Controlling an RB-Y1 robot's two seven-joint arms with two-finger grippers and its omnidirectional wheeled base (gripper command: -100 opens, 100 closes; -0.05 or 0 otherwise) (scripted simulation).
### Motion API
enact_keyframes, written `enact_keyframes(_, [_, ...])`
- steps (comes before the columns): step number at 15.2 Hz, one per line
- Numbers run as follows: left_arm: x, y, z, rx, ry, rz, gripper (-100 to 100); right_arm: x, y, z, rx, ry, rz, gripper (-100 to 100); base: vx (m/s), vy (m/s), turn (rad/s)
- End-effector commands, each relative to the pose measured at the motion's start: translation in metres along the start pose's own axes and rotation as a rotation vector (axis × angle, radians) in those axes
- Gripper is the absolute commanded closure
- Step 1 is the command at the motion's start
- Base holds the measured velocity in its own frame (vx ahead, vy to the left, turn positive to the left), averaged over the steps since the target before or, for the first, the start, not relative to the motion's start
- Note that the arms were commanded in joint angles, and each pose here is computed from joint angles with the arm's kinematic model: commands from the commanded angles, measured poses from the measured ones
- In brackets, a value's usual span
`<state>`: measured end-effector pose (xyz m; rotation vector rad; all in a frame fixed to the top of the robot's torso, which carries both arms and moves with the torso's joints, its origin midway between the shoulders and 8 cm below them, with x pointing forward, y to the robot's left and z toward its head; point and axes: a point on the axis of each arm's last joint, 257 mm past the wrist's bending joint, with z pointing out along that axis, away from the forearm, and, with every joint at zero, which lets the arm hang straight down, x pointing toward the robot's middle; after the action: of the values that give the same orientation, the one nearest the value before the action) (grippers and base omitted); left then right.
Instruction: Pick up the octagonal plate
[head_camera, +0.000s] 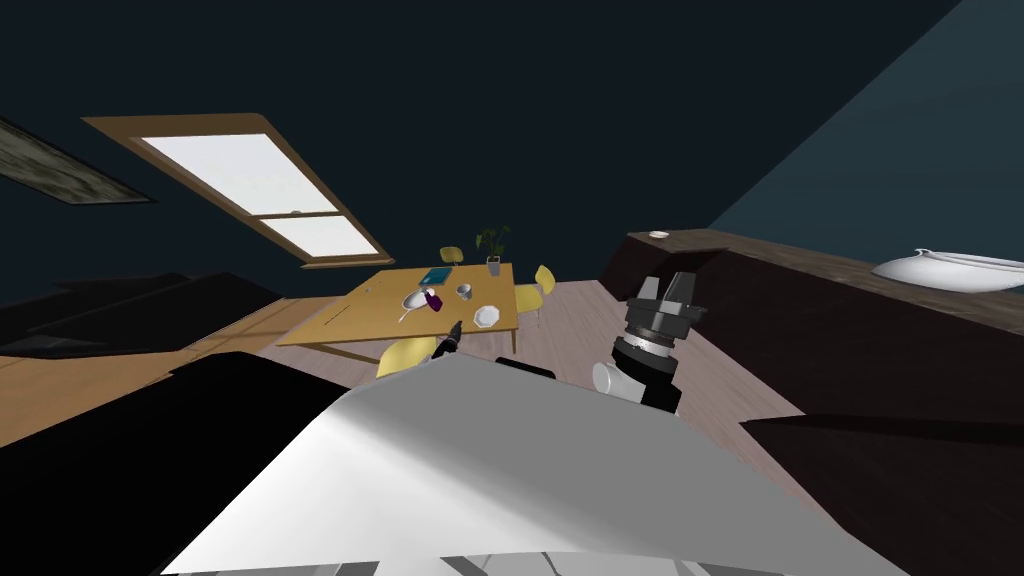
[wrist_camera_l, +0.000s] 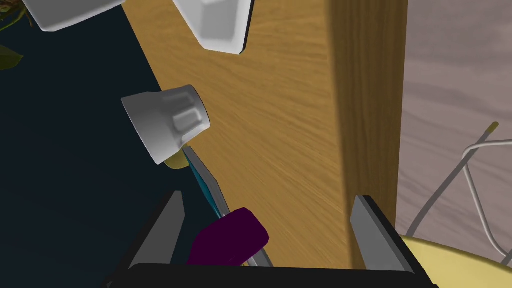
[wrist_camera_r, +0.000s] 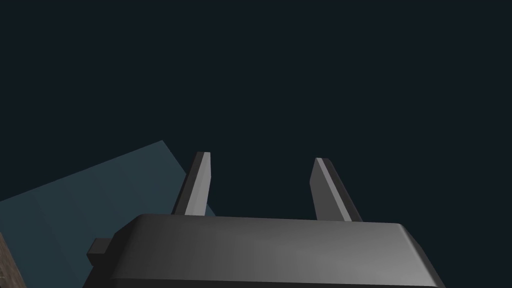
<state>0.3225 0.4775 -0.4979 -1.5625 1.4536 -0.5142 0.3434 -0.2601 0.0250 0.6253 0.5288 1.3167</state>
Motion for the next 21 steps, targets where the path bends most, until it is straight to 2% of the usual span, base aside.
enact_keyframes(1, [-0.014, -0.004, 0.0, 0.003, -0.021, 0.016, -100, 0.0, 0.0, 0.0, 0.0, 0.0, 0.0, 0, 0.093, -0.145, 0.1])
enact_keyframes(3, [-0.018, -0.004, -0.002, 0.004, -0.034, 0.008, -100, 0.0, 0.0, 0.0, 0.0, 0.0, 0.0, 0, 0.088, -0.163, 0.08])
enact_keyframes(6, [-0.002, 0.001, -0.006, -0.001, -0.035, -0.038, -100, 0.0, 0.0, 0.0, 0.0, 0.0, 0.0, 0, 0.076, -0.171, 0.062])
enact_keyframes(8, [0.01, 0.003, -0.008, -0.005, -0.03, -0.064, -100, 0.0, 0.0, 0.0, 0.0, 0.0, 0.0, 0, 0.058, -0.072, 0.019])
enact_keyframes(11, [0.035, 0.007, -0.012, -0.012, -0.016, -0.113, -100, 0.0, 0.0, 0.0, 0.0, 0.0, 0.0, 0, 0.03, -0.012, 0.005])
enact_keyframes(15, [0.079, 0.012, -0.018, -0.026, 0.01, -0.195, -100, 0.0, 0.0, 0.0, 0.0, 0.0, 0.0, 0, 0.024, 0.0, -0.001])
enact_keyframes(16, [0.08, 0.012, -0.018, -0.027, 0.01, -0.196, -100, 0.0, 0.0, 0.0, 0.0, 0.0, 0.0, 0, 0.017, -0.001, 0.0])
enact_keyframes(17, [0.092, 0.013, -0.02, -0.031, 0.018, -0.219, -100, 0.0, 0.0, 0.0, 0.0, 0.0, 0.0, 0, 0.012, 0.001, -0.001])
enact_keyframes(18, [0.092, 0.013, -0.02, -0.031, 0.018, -0.219, -100, 0.0, 0.0, 0.0, 0.0, 0.0, 0.0, 0, 0.008, 0.002, -0.001])
enact_keyframes(20, [0.111, 0.014, -0.023, -0.039, 0.03, -0.252, -100, 0.0, 0.0, 0.0, 0.0, 0.0, 0.0, 0, 0.0, 0.0, 0.0])
enact_keyframes(21, [0.102, 0.013, -0.021, -0.035, 0.024, -0.236, -100, 0.0, 0.0, 0.0, 0.0, 0.0, 0.0, 0, 0.0, 0.0, 0.0])
